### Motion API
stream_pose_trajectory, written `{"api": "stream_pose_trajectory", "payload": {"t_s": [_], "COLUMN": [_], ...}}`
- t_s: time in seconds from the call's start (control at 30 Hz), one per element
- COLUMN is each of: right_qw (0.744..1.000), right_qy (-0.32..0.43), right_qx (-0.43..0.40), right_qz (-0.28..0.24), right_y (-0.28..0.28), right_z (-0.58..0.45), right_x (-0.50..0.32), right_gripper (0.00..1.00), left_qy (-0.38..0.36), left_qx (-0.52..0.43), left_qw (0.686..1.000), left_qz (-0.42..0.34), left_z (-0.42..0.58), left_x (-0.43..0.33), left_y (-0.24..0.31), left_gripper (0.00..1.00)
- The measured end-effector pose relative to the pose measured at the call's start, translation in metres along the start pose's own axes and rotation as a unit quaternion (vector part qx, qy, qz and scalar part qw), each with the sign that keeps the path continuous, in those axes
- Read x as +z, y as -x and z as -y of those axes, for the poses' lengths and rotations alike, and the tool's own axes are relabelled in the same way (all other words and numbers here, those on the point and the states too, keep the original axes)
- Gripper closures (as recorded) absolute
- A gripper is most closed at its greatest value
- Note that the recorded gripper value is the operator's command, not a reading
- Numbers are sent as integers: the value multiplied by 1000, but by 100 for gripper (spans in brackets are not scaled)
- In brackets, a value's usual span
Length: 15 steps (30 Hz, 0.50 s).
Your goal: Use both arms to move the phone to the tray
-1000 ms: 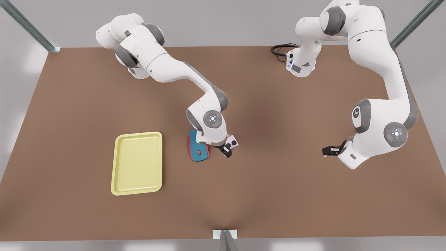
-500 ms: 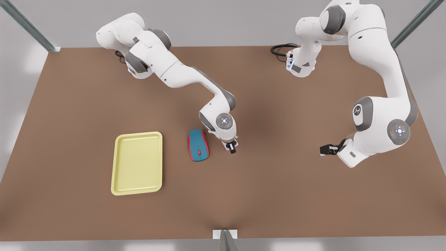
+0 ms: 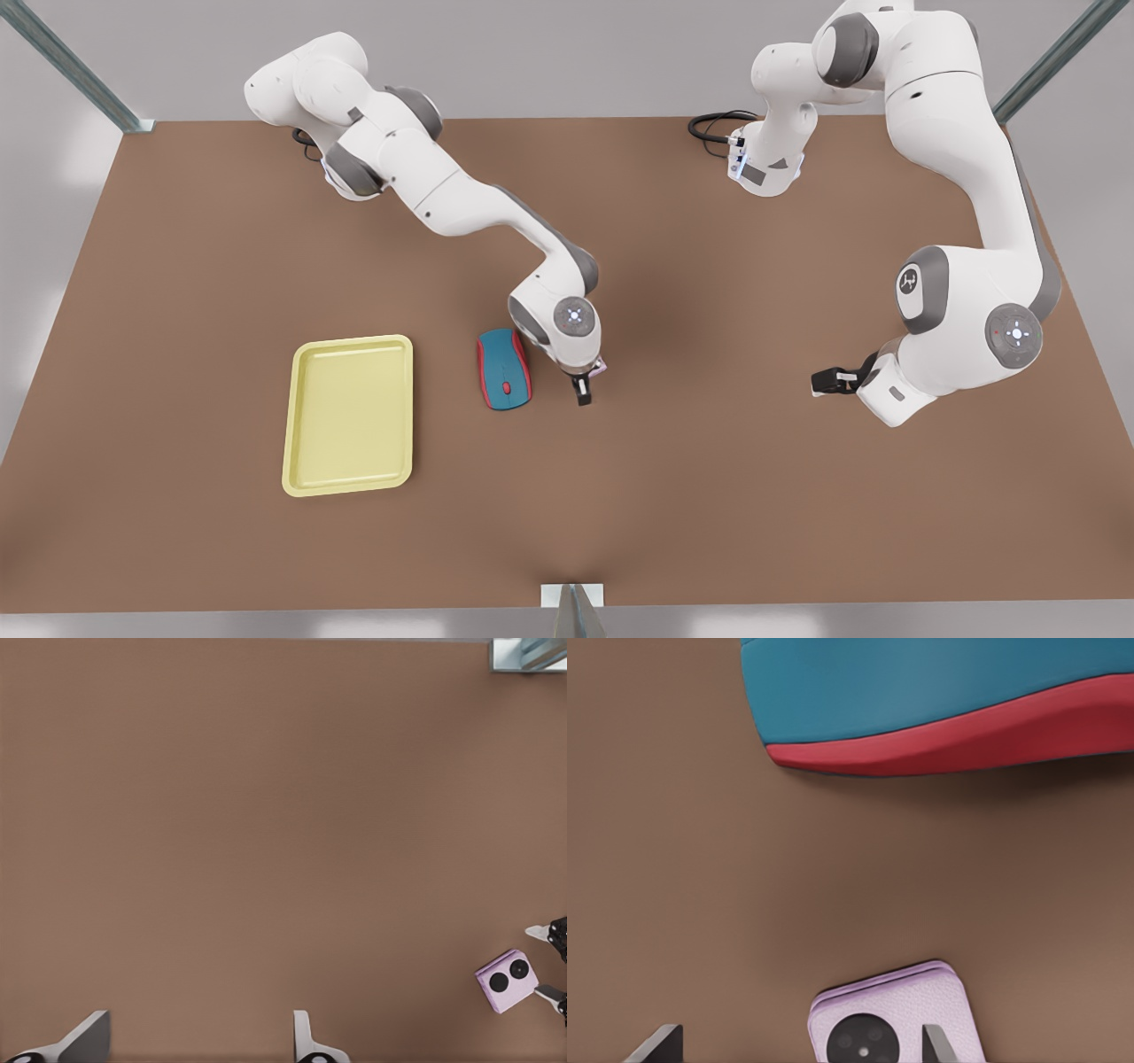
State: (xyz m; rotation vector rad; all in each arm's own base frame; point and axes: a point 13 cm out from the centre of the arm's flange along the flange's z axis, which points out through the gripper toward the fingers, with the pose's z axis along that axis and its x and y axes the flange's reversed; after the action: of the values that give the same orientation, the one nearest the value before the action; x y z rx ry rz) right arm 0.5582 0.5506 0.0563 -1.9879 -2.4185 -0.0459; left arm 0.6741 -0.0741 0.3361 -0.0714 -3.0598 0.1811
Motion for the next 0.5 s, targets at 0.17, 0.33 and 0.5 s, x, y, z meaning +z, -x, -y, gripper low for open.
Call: {"api": "stream_pose_trajectory", "payload": {"t_s": [0.17,0.33,0.5], "right_qw": [1000,1000,999], "right_qy": [-7,-3,-7], "right_qx": [-7,-15,-33], "right_qz": [3,-1,6], "right_y": [-5,-9,-18], "right_z": [9,9,19], "right_x": [17,16,20], "right_gripper": [0,0,0], "left_qy": [0,0,0], "left_qx": [-2,-3,-4], "left_qw": [1000,1000,1000], "left_qz": [0,0,1], "left_z": [0,0,0], "left_x": [0,0,-1], "left_y": [0,0,0], "left_gripper": [0,0,0]}}
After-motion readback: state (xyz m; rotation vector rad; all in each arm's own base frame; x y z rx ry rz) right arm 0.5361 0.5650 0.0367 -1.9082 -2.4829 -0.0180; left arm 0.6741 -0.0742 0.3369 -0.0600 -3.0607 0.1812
